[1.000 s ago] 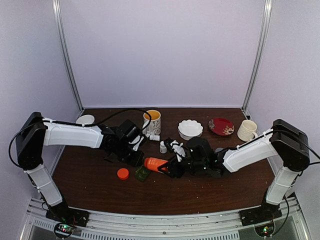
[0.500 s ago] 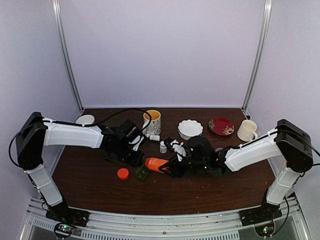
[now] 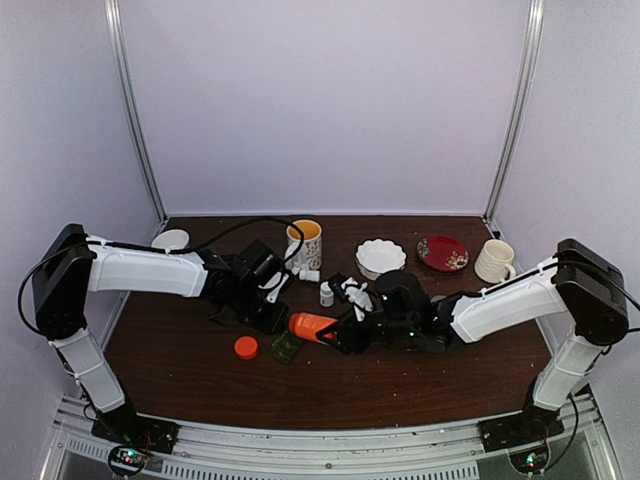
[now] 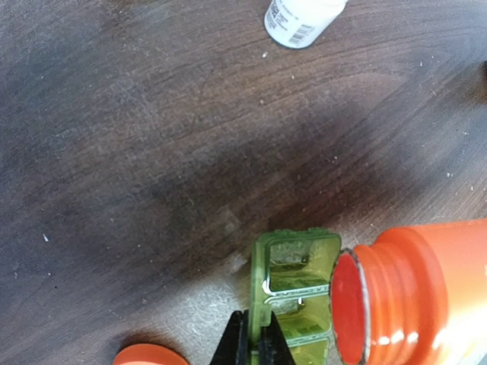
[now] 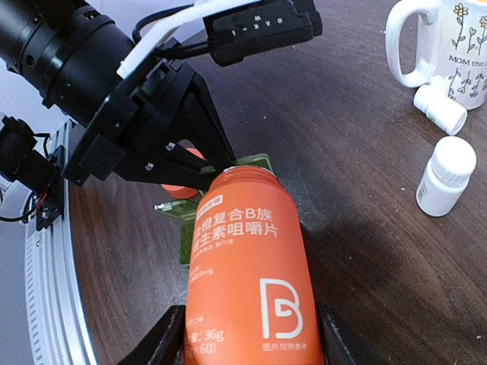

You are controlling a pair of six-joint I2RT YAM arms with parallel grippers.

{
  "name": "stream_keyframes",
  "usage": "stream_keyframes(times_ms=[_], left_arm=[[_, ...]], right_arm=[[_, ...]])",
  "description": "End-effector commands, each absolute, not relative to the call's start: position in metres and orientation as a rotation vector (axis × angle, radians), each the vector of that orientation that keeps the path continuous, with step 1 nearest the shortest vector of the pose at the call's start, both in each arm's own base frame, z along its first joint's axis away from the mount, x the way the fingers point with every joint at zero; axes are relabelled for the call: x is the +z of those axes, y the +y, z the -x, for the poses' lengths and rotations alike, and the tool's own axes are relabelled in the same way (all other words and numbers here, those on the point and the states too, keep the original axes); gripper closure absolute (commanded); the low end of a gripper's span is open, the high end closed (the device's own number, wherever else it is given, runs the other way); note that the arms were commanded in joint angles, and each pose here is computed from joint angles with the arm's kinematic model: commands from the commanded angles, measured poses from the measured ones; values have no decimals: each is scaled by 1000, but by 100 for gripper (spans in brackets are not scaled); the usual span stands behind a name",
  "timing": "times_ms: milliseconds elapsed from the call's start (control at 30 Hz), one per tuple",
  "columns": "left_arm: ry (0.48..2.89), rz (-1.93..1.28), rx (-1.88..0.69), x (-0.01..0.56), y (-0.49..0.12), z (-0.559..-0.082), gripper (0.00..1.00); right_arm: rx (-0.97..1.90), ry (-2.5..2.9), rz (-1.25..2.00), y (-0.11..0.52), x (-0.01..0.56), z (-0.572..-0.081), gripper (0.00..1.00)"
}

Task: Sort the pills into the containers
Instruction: Pour the pill into the compartment of the pill container.

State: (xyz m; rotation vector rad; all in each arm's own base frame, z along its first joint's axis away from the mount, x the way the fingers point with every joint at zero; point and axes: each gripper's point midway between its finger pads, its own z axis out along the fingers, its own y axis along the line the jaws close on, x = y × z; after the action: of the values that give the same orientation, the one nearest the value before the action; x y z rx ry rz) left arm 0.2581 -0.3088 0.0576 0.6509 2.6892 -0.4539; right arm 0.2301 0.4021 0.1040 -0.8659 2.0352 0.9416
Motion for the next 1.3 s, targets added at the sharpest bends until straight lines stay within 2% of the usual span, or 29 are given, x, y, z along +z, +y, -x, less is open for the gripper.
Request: stream_keyframes(times_ms=[0,67,167,267,367,500,600,733,833,933,1033,1167,1267], left_arm=[[2662,-666,-484,64,-318,-261,100],[2662,-667,-482,63,-318,-261,100],[2662,-668,-483,64,-318,-261,100],[2660,-667,-482,64,-318,-262,100],[2660,-665,-482,64,-318,-262,100],[2661,-665,-481,64,-317,-261,100],[2662,-667,-483,64,-318,-261,100],[2660,-666,-481,64,-318,-261,100],[2655,-667,-484,66,-319,-262,100],[2658,-665,-482,65,-318,-261,100],[2657,-666,-485,65,-319,-261,100],[2658,-668,-479,65,-318,-261,100],[2658,-671,-483,65,-319,-261,100]], right_arm=[[977,1959,820,406,125,-232,100],[910,2028,890,409,113,-233,100],[997,1946,824,407,127,-229,100],[921,2020,873,408,114,-233,100],[979,1965,852,409,122,-229,100],[890,2043,906,408,109,-232,100],[957,1969,855,406,124,-229,100],[850,2047,933,407,111,-232,100],[939,1974,872,407,123,-228,100],[845,2062,928,407,108,-231,100],[938,1986,880,409,120,-226,100],[856,2070,937,411,104,-229,100],[931,2001,890,412,117,-227,100]])
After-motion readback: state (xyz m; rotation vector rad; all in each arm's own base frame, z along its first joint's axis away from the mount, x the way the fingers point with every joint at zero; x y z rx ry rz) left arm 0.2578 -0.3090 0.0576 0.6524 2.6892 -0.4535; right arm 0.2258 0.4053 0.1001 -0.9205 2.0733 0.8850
